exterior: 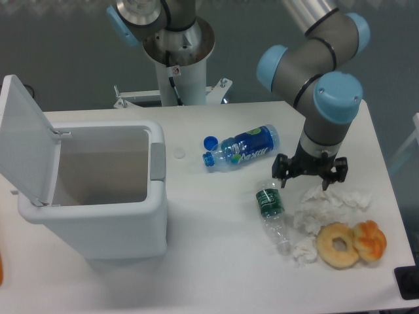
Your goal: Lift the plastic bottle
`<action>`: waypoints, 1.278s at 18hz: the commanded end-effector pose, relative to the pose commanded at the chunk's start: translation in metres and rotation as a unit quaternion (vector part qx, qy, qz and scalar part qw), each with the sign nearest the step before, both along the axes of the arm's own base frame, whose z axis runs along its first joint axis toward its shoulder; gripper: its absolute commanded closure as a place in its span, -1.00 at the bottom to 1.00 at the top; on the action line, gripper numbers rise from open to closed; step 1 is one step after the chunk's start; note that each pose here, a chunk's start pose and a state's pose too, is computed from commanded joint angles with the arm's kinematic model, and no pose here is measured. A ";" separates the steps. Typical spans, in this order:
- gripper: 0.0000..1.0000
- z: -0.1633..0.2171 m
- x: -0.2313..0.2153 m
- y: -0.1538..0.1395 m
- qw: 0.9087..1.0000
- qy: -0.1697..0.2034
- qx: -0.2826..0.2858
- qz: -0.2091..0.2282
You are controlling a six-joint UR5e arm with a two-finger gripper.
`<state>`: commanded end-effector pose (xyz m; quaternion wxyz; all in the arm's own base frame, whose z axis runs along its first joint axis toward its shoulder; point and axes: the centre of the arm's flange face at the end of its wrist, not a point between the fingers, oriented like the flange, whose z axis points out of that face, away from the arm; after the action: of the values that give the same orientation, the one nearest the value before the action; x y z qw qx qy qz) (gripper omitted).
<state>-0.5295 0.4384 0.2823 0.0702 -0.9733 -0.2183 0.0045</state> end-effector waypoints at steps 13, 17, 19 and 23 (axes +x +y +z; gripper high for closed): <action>-0.88 -0.065 0.010 0.061 0.996 -0.014 -0.021 0.086; -0.86 -0.075 0.008 0.071 0.994 0.013 -0.039 0.102; -0.86 -0.078 0.006 0.071 0.993 0.017 -0.046 0.104; -0.78 -0.083 0.007 0.072 0.993 0.022 -0.058 0.103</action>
<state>-0.5221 0.5108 0.1989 0.0177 -0.9478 -0.3151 0.0463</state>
